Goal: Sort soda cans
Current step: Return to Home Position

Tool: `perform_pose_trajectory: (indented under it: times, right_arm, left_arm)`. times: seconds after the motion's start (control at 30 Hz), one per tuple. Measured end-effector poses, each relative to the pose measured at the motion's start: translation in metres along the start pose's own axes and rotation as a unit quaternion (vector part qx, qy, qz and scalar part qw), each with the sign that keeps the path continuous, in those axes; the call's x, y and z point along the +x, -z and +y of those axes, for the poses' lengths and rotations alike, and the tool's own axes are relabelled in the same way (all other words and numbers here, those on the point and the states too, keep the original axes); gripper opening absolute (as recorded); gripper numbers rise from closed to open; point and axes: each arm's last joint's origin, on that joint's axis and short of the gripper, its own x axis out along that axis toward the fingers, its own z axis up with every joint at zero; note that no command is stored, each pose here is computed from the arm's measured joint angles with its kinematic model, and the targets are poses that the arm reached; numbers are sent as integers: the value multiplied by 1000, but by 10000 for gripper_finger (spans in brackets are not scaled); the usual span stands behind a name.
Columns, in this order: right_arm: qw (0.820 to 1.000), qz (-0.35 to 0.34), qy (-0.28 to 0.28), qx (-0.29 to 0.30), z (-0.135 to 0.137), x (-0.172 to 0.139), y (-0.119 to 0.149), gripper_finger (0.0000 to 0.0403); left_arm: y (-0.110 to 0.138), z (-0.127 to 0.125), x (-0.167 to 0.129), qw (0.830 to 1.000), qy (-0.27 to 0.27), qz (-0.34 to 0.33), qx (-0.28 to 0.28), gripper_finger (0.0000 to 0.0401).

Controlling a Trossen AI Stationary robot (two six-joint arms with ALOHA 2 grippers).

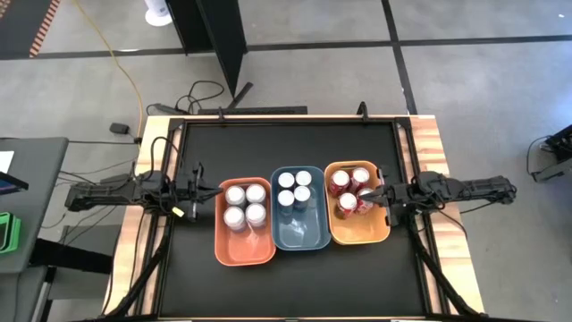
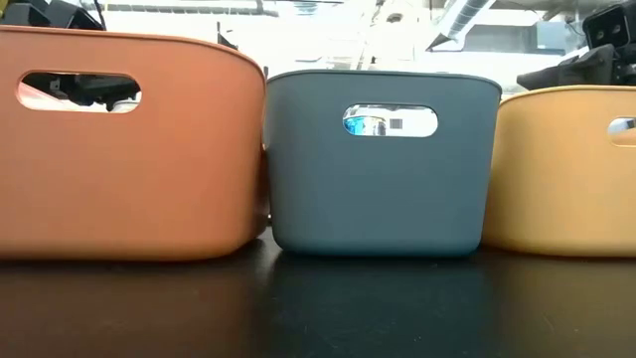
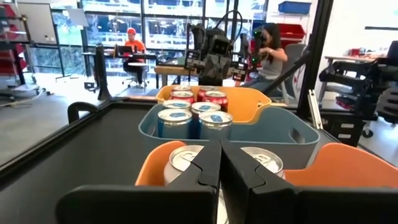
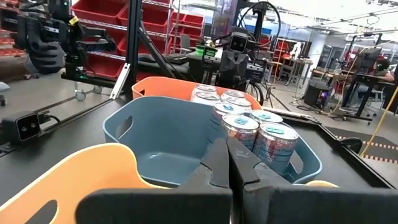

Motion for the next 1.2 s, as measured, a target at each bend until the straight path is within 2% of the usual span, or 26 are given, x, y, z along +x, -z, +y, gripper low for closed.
perform_pose_trajectory:
  times: [0.17, 0.3, 0.5, 0.77, 1.2]
  right_arm:
    - [1000, 1, 0, -4, 0, 0, 0, 0]
    - [1000, 1, 0, 28, 0, 0, 0, 0]
    - [998, 2, 0, 62, 0, 0, 1, 0]
    - [993, 3, 0, 114, 0, 0, 1, 0]
    - [993, 3, 0, 114, 0, 0, 1, 0]
  left_arm:
    - [0, 0, 0, 1000, -8, 0, 1, 0]
    - [0, -1, 0, 1000, 7, -3, -3, 0]
    - [-2, 0, 0, 1000, -6, -13, -27, 0]
    - [3, 0, 0, 1000, -7, 12, -27, 0]
    - [3, 0, 0, 1000, -8, 12, -27, 0]
